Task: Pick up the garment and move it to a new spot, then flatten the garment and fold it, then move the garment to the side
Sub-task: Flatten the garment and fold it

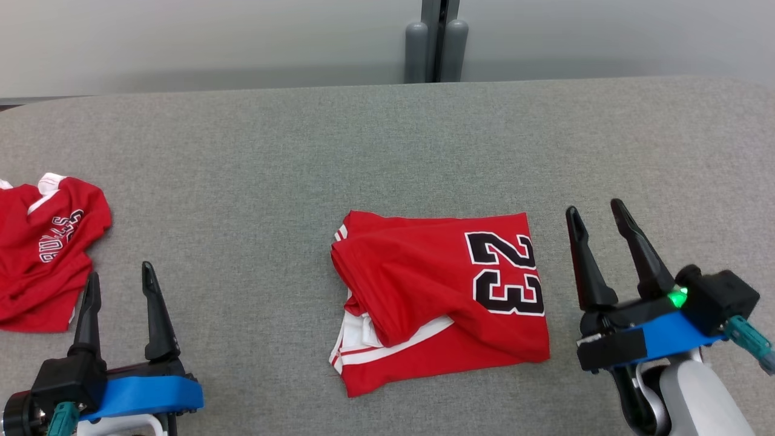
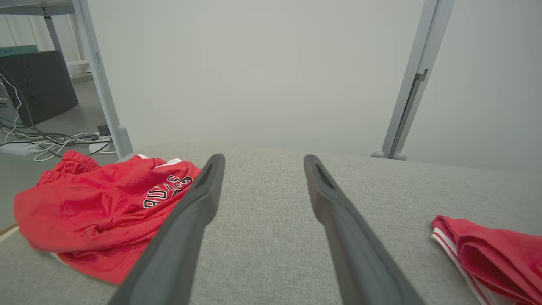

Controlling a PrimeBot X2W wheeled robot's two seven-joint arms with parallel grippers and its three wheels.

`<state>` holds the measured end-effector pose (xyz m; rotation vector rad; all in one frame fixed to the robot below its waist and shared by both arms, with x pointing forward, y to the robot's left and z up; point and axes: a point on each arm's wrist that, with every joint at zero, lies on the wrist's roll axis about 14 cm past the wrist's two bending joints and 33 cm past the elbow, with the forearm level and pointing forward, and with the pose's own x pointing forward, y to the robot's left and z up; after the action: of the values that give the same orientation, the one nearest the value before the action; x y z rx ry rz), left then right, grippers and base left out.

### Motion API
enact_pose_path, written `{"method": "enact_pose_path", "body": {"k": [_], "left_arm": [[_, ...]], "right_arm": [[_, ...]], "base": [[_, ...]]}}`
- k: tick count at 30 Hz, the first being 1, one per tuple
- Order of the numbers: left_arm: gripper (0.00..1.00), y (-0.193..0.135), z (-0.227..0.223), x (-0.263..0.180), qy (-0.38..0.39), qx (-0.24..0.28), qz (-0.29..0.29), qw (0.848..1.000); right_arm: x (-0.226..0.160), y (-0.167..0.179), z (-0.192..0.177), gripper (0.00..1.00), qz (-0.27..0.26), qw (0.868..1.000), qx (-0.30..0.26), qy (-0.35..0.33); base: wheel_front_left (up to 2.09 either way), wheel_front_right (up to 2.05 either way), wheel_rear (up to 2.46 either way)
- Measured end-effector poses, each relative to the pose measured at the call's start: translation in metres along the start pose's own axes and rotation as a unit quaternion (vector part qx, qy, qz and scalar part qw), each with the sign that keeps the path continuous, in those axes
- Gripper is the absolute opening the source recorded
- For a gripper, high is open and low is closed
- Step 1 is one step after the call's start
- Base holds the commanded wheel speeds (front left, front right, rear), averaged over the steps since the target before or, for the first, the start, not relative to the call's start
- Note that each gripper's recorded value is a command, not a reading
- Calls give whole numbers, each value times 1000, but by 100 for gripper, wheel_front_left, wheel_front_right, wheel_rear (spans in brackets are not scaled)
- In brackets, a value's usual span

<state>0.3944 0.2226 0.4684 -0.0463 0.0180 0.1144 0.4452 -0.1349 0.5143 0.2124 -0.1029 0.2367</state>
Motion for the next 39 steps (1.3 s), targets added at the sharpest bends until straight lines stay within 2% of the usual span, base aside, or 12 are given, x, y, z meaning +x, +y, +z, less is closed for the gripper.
{"method": "enact_pose_path", "body": {"k": [4, 9, 19, 27, 28, 29, 30, 32, 39], "left_arm": [[100, -1, 0, -4, 1, 1, -3, 1000], [100, -1, 0, -6, 2, 1, -5, 1000], [100, -11, 0, -8, 3, 3, -25, 1000], [100, -67, -13, -16, 22, 13, -123, 992], [100, -87, -20, -21, 32, 16, -157, 987], [100, -87, -20, -21, 32, 16, -157, 987], [100, -108, -27, -27, 43, 18, -195, 980], [100, -126, -32, -31, 51, 21, -226, 973], [100, -166, -57, -50, 92, 10, -300, 950]], "right_arm": [[-27, -11, -1, 100, -34, 999, 1, 0], [-44, -9, -11, 100, -48, 999, 10, 15], [-47, -5, -13, 100, -49, 999, 14, 17], [-46, -6, -14, 100, -51, 998, 10, 19], [-46, -7, -15, 100, -51, 998, 9, 20], [-46, -7, -15, 100, -51, 998, 9, 20], [-46, -8, -16, 100, -53, 998, 7, 22], [-45, -9, -16, 100, -54, 998, 7, 22], [-47, -16, -18, 100, -64, 998, 5, 25]], "base": [[0, 0, 0], [0, 0, 0], [0, 0, 0], [0, 0, 0], [0, 0, 0], [0, 0, 0], [0, 0, 0], [0, 0, 0], [0, 0, 0]]}}
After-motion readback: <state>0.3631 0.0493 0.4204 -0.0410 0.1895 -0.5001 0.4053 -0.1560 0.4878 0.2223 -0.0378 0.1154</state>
